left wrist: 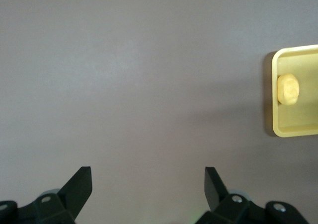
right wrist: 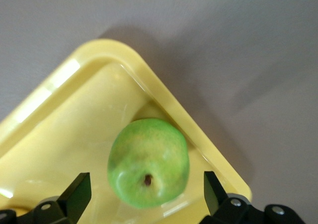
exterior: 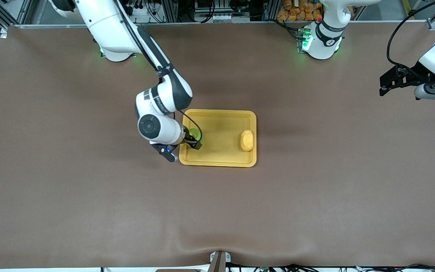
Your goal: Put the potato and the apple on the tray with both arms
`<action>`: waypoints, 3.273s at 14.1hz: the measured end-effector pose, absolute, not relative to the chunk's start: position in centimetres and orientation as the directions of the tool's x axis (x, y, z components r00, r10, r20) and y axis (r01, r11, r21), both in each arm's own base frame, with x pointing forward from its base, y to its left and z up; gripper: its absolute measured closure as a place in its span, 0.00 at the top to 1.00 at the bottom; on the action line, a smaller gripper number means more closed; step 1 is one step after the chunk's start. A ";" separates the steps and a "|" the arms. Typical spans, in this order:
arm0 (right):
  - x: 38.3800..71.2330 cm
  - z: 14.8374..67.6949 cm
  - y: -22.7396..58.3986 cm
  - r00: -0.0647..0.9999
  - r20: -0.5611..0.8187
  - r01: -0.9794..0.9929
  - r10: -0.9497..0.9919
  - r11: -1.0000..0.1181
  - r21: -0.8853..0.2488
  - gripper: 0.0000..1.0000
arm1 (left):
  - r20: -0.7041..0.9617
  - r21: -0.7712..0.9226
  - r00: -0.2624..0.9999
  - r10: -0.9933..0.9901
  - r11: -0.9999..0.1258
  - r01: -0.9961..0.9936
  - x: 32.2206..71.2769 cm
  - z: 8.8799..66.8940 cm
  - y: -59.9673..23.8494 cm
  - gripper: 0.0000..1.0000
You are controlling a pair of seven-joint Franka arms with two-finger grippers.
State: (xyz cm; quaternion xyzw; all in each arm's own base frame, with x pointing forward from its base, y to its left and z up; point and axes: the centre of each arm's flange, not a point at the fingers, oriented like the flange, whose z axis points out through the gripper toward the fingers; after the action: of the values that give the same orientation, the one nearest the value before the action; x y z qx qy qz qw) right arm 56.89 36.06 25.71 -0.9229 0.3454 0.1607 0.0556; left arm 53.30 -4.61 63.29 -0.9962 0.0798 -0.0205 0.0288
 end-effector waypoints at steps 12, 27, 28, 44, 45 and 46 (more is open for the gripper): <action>62.9 41.6 22.0 0.653 -0.401 -0.669 -0.643 -0.738 0.093 1.00 | 0.037 -0.059 0.986 -0.163 -0.985 -0.161 53.4 64.5 -4.7 1.00; 59.1 58.6 -1.3 0.880 -0.341 -0.341 -0.331 -0.939 0.032 1.00 | 0.008 -0.041 0.984 -0.176 -0.984 -0.176 53.8 64.2 -5.0 1.00; 58.7 59.3 -2.0 0.891 -0.330 -0.321 -0.312 -0.947 0.027 1.00 | 0.008 -0.041 0.984 -0.176 -0.984 -0.175 53.8 64.2 -4.9 1.00; 54.0 66.4 -7.0 0.952 -0.194 -0.254 -0.239 -0.965 -0.061 1.00 | 0.007 -0.041 0.984 -0.176 -0.984 -0.176 53.8 64.1 -5.0 1.00; 53.2 66.4 -7.2 0.953 -0.189 -0.255 -0.238 -0.964 -0.072 1.00 | 0.007 -0.041 0.984 -0.176 -0.984 -0.176 53.8 64.1 -5.0 1.00; 52.5 66.5 -7.4 0.954 -0.185 -0.255 -0.237 -0.964 -0.081 1.00 | 0.007 -0.041 0.984 -0.176 -0.984 -0.176 53.8 64.1 -5.0 1.00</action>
State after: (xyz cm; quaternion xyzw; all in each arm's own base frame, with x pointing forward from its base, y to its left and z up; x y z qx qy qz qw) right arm 52.51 -7.40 66.51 -0.9870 0.1247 0.0870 0.0518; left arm 53.81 -4.95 64.14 -0.9959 0.0883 -0.0051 0.0200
